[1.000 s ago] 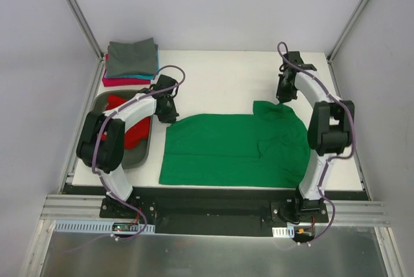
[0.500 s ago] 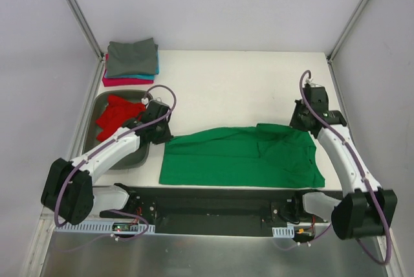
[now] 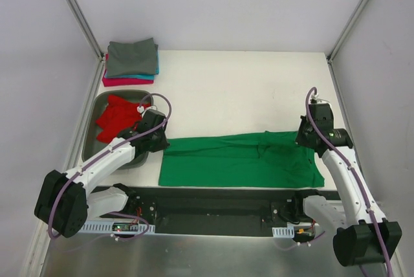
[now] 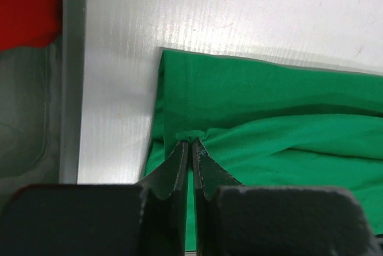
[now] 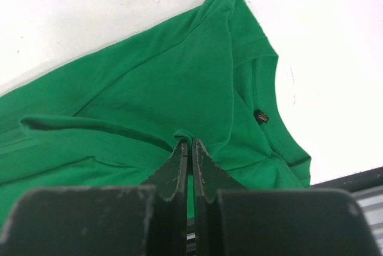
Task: Fold and stack the t-shirts
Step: Fold the other side of the tshirt into a rectangle
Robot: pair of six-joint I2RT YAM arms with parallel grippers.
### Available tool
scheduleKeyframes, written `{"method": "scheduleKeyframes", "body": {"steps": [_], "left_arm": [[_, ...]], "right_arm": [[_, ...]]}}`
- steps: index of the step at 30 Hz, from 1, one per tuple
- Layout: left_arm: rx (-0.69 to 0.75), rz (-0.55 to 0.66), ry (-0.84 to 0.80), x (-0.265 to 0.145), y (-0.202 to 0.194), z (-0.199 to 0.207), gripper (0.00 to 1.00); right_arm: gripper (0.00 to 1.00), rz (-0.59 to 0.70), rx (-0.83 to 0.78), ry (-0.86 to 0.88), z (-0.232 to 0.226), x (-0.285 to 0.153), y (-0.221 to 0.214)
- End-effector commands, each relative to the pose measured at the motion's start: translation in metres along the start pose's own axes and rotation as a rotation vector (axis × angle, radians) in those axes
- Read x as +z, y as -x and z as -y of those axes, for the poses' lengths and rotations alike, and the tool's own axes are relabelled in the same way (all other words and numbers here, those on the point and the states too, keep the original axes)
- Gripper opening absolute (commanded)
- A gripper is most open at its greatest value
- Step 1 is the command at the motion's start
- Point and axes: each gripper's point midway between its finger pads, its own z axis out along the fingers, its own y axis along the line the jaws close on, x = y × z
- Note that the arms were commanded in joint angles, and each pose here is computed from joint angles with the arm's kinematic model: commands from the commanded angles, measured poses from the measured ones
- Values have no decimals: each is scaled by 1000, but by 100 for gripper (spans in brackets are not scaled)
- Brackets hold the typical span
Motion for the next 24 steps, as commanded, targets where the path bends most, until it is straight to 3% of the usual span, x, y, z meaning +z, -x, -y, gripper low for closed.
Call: {"method": "scheduleKeyframes", "body": {"steps": [1,7,19,24], "left_arm": [[-5,32,27,0,3,-6,0],[0,21,14,2,2,-2,0],[10,-42,5,11,-17,-6,0],[-3,-63,12,13,-29,-14,13]], "right_arm": [[1,10,21,-82,19,-10,0],[1,-2,26,-161,39,-15,-6],[9,-65,66,-81,29,-4,-43],[18,-115,152,-154,40,-8,-65]]}}
